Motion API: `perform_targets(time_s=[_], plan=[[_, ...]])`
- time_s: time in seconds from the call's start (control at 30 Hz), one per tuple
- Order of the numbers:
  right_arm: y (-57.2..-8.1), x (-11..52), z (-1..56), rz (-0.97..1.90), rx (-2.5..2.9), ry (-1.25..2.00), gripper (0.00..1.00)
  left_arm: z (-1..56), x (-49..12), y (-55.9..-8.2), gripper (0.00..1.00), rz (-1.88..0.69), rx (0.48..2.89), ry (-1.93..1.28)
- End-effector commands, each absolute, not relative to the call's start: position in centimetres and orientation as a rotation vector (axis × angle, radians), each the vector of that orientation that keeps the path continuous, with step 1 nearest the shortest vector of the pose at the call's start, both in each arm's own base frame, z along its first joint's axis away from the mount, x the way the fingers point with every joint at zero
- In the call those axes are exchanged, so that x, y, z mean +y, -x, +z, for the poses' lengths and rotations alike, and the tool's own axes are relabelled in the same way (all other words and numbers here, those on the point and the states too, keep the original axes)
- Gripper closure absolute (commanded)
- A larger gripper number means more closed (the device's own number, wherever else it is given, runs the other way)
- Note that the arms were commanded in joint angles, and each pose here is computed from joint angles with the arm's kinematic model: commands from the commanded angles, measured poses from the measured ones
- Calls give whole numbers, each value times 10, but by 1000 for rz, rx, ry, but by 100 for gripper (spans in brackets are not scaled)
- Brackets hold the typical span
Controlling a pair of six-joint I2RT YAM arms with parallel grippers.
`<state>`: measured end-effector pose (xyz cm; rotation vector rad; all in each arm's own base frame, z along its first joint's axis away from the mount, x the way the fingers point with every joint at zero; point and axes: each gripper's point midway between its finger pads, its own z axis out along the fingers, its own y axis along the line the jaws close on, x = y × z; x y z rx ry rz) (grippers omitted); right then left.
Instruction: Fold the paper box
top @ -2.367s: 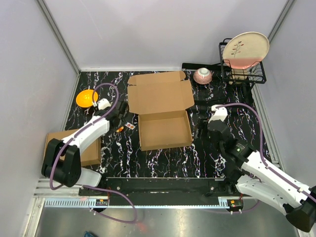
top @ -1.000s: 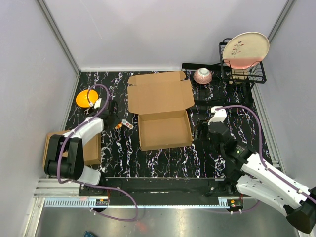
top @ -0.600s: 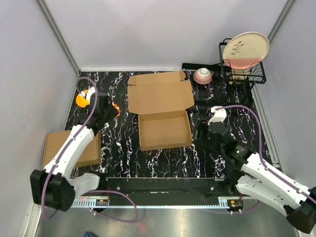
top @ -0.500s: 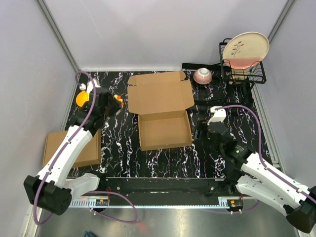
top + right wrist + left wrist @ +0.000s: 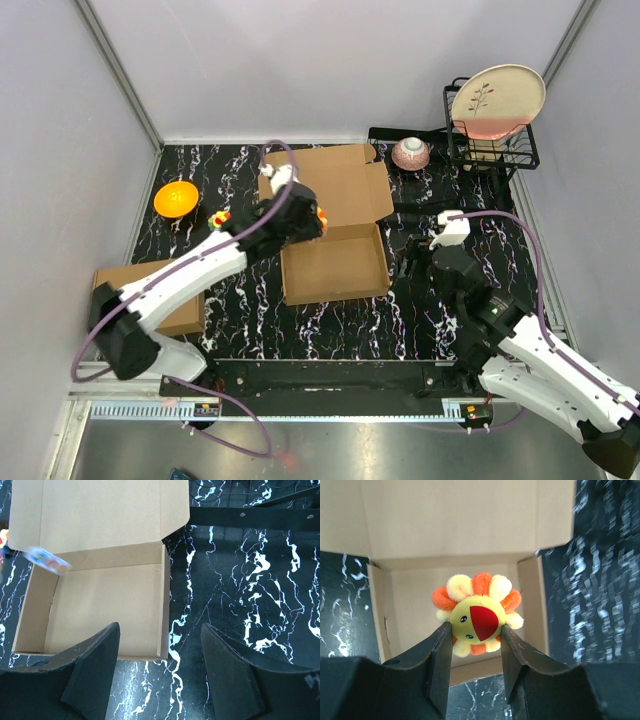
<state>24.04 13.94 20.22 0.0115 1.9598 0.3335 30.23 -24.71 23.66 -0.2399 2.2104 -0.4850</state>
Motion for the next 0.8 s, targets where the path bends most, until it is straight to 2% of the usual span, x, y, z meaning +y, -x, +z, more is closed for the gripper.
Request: perform_targets(time_s=[0.0, 0.17, 0.43, 0.67, 0.77], plan=[[-241, 132, 220, 307, 1924, -30, 28, 198, -275, -298, 76, -476, 2291, 205], [-240, 134, 213, 306, 1945, -25, 28, 171, -294, -301, 73, -451, 2355, 148], [-241, 135, 211, 311, 1950, -34, 28, 143, -302, -308, 54, -339, 2440, 76], [-242, 137, 207, 303, 1964, -25, 28, 168, -277, -314, 39, -265, 2377, 80], [-246, 140, 205, 293, 1973, -19, 28, 187, -259, -313, 39, -248, 2339, 105]])
